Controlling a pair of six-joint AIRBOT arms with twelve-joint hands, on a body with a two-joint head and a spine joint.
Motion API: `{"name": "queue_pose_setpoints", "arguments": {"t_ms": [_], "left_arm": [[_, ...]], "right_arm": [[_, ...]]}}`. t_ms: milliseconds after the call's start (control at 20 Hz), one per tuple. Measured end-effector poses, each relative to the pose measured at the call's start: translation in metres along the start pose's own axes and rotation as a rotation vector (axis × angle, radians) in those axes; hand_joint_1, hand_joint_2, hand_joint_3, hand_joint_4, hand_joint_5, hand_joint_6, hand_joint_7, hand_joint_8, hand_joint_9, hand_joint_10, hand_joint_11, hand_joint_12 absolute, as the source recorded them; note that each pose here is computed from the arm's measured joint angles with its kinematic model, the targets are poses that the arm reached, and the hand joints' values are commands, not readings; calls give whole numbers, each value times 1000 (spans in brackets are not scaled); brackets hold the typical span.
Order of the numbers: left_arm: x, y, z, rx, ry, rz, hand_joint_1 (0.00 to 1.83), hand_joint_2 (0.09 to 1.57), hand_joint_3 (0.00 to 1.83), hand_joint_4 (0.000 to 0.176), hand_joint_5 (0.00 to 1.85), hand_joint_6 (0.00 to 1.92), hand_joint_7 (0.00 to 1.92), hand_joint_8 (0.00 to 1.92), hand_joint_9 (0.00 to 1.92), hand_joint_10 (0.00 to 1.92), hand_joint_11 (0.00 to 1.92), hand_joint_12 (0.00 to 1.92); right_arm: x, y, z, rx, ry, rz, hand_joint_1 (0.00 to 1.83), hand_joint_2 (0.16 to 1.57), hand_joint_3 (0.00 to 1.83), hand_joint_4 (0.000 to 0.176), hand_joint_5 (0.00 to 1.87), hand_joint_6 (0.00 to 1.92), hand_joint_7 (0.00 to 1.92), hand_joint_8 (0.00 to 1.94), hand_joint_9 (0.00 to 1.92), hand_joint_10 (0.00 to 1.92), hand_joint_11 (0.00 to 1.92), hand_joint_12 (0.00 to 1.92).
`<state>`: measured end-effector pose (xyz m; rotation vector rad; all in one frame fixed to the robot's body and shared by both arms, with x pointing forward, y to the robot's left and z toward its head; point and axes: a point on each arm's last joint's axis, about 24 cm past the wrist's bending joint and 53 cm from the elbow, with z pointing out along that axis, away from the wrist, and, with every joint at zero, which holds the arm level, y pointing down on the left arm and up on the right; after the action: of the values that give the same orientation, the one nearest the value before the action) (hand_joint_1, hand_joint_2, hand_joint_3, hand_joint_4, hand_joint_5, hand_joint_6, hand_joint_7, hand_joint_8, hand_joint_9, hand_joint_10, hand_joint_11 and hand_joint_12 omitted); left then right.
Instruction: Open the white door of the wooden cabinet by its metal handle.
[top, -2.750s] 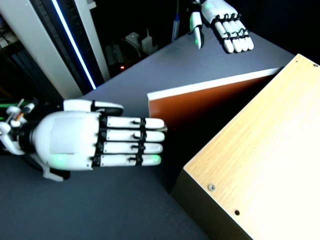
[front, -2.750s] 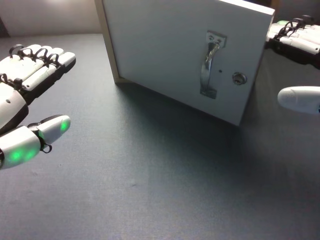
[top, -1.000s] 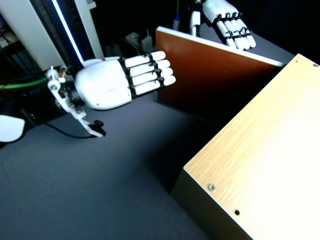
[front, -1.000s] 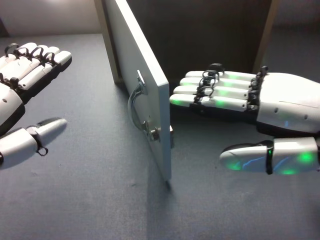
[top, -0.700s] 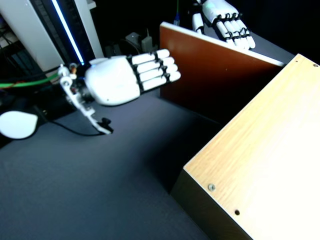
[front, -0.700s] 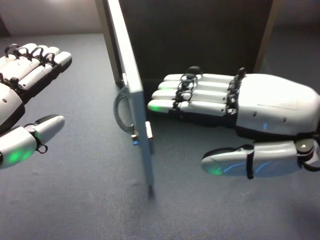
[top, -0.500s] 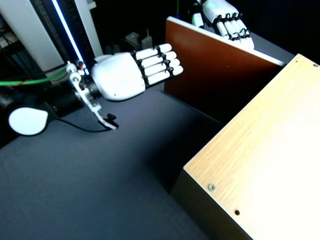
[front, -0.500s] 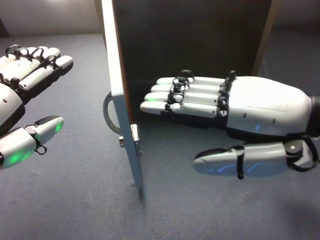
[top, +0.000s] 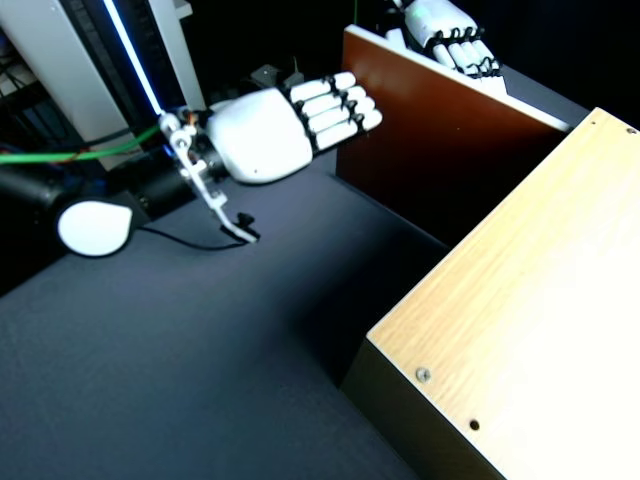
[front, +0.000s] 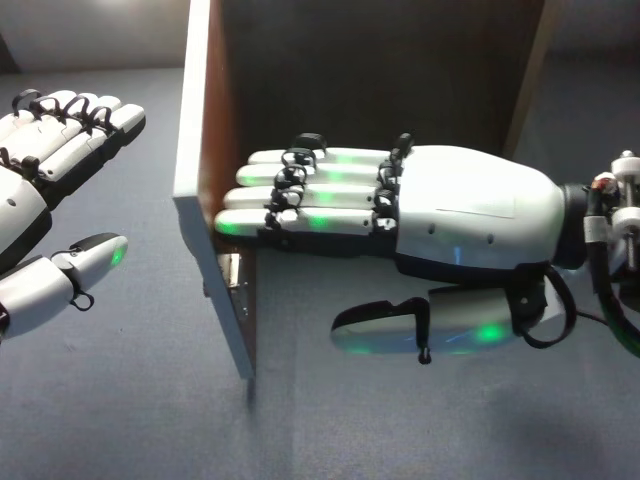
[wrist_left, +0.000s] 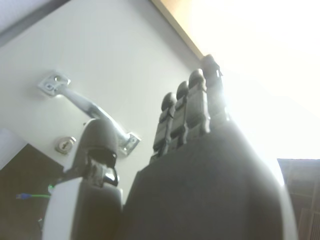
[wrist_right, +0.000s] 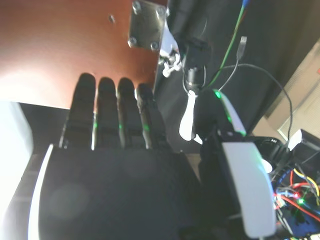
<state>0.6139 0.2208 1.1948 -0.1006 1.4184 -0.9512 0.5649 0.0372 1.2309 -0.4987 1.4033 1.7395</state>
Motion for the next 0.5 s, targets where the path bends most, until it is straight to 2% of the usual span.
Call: {"name": "queue_pose_setpoints", "arguments": {"t_ms": [50,100,300,350,500], "left_arm": [[0,1,1,-1,2,2,303,1495,3,0,4,0,0,0,0,0,0,70],[-1,1,1,0,0,4,330,1493,0,0,0,0,0,0,0,0,0,49],[2,0,2,2,3,-2,337,1498,2,0,7,3,0,0,0,0,10,50],[2,0,2,4,3,-1,306,1497,1,0,8,2,0,0,0,0,10,56],[1,1,3,2,1,1,285,1501,2,0,0,0,0,0,0,0,16,66]], "right_arm": [[0,1,1,-3,1,-1,393,1417,4,0,64,1,61,3,15,1,8,2],[0,2,3,-7,-1,1,250,1455,8,0,12,0,11,0,2,0,1,0],[6,6,12,-29,6,4,198,1456,1,0,35,5,14,1,0,0,2,0],[8,9,16,-42,9,6,329,1431,0,0,43,4,24,4,0,0,0,0],[9,9,18,-47,9,9,451,1380,0,0,65,7,48,7,0,0,9,4]]}}
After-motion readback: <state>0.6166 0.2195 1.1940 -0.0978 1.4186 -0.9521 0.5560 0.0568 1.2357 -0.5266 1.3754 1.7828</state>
